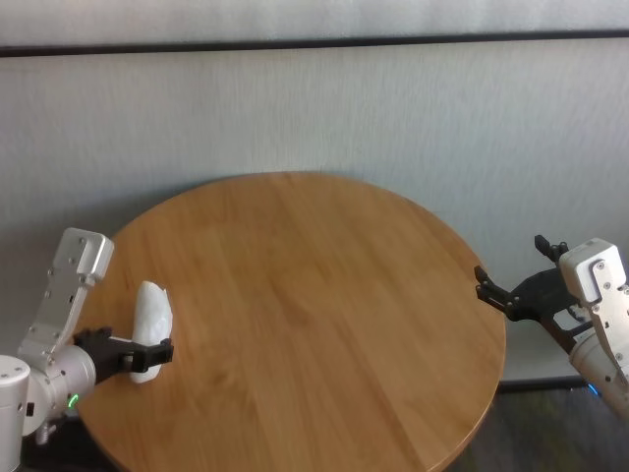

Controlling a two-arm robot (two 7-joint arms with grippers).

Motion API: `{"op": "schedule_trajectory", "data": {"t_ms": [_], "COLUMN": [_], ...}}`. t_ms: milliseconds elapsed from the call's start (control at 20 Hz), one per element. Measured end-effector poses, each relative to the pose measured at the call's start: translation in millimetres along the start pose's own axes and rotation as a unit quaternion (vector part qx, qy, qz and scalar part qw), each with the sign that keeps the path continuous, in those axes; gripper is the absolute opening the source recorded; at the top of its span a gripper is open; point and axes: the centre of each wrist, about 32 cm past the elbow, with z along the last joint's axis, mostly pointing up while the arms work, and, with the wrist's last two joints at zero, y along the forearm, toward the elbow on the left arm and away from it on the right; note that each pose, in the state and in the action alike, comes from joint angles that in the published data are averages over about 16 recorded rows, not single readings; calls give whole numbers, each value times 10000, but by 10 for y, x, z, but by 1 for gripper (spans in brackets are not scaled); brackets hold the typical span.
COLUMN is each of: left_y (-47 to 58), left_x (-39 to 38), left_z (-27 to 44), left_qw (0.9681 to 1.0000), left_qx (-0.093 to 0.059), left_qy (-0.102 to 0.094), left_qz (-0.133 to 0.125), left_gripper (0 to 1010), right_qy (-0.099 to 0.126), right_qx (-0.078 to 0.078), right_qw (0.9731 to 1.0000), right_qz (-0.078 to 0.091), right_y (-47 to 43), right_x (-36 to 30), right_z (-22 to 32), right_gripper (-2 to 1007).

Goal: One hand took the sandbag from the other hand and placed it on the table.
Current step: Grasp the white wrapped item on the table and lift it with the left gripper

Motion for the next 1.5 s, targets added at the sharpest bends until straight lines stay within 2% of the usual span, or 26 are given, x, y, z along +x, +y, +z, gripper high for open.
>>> {"op": "schedule_trajectory", "data": {"t_ms": [450,1500], "left_y": [-32,-157], "left_x": [6,-1], "left_z": [-12,-48], "left_qw": [10000,9997], "left_qx": [48,185], "left_qy": [-8,-173], "left_qz": [-45,-48], "left_gripper": [1001,1001], "right_qy": [0,0], "right_qx": [0,0], "right_qw": [10000,10000], "right_qz": [0,0], "right_y": [0,0], "right_x": [0,0], "right_z": [0,0], "right_gripper": [1001,1001]}}
